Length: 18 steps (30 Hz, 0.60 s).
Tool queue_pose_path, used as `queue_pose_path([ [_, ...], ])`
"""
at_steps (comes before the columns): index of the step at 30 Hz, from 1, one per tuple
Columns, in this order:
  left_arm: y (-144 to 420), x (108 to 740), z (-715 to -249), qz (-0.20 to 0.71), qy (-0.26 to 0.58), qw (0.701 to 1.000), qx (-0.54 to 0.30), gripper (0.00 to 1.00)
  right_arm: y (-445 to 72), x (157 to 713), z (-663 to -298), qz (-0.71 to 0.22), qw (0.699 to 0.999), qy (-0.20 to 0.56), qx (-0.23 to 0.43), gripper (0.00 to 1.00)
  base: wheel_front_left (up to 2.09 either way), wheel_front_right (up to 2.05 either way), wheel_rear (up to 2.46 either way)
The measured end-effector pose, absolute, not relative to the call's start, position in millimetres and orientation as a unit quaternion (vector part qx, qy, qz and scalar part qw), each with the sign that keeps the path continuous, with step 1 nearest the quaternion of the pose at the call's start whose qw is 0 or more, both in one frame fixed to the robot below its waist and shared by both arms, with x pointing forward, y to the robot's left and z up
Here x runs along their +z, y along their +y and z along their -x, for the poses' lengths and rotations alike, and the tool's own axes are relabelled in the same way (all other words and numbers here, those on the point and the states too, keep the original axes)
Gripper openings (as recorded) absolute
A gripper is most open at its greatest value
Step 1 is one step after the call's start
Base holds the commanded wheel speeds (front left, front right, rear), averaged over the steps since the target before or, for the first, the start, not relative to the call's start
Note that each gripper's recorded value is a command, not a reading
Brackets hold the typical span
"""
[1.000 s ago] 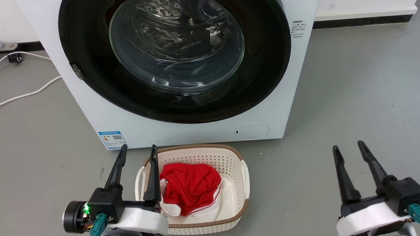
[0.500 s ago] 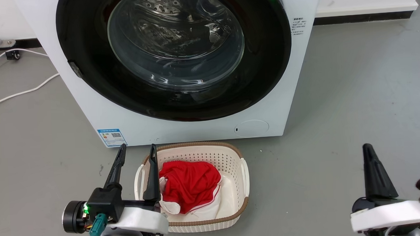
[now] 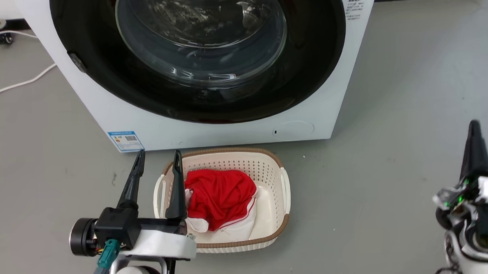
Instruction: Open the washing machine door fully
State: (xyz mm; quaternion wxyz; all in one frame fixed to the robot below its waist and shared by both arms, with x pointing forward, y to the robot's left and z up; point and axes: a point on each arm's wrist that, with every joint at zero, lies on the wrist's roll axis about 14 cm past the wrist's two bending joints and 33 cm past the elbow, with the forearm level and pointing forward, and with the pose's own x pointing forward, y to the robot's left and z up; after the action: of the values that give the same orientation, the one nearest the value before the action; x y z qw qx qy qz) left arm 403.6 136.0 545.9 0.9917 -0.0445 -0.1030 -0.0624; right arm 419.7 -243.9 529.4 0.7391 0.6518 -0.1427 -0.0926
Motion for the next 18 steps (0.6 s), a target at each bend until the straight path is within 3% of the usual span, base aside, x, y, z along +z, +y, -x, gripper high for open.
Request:
queue_pose_path([
  [7, 134.6, 547.0, -419.1, 0.053, -0.108, 0.991, -0.064, 1.00, -266.4, 547.2, -468.8, -0.716, 0.676, -0.158, -0.073, 0.00, 0.00, 0.00, 0.00],
  [18, 134.6, 535.9, -437.5, 0.059, -0.099, 0.991, -0.066, 1.00, -267.3, 563.6, -553.4, -0.710, 0.696, -0.105, -0.026, 0.00, 0.00, 0.00, 0.00],
])
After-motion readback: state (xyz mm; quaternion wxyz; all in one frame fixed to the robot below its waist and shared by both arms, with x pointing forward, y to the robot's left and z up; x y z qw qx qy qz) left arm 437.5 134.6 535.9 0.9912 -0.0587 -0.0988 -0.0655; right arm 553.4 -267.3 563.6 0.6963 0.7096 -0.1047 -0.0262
